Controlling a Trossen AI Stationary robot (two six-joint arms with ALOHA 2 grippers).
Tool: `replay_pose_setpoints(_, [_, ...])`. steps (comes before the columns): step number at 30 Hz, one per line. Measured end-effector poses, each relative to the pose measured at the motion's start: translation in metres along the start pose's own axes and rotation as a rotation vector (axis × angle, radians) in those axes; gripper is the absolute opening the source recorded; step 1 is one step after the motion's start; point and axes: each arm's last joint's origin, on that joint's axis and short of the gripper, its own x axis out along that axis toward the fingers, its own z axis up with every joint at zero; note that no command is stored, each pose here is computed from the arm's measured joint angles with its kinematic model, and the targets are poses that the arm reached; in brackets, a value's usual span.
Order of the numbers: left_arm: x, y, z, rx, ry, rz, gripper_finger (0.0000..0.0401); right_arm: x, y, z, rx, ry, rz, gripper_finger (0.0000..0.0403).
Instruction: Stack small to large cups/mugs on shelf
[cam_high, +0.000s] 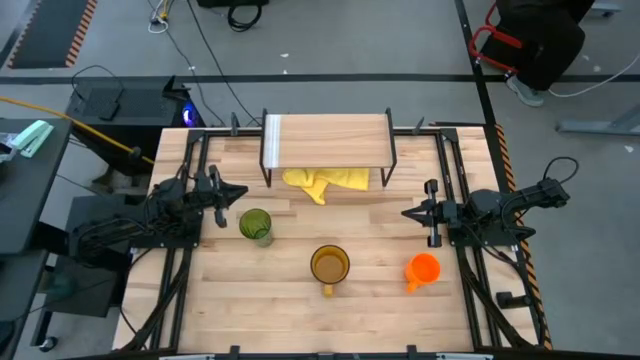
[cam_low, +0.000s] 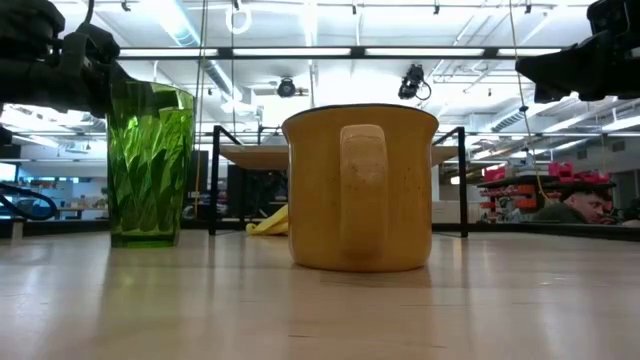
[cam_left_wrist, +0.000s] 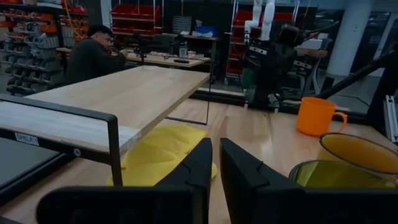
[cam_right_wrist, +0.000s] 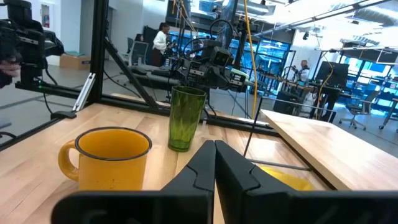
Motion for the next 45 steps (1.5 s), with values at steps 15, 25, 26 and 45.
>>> replay_pose_setpoints(15, [-0.002,-0.002,0.020,-0.199,-0.207,-0.039,0.0036,0.000,0.000,0.001,0.102,-0.015,-0.003,0.0014])
replay_pose_setpoints(25, [-0.004,-0.003,0.027,-0.362,-0.271,-0.101,0.0027,-0.001,-0.004,0.016,0.150,-0.170,-0.030,0.0014])
replay_pose_setpoints(26, [-0.005,-0.004,0.029,-0.359,-0.290,-0.119,0.0025,-0.002,-0.005,0.018,0.154,-0.184,-0.033,0.0014])
replay_pose_setpoints(45, [-0.015,-0.025,0.047,-0.369,-0.407,-0.523,0.0020,-0.002,-0.005,0.020,0.300,-0.208,-0.022,0.0014])
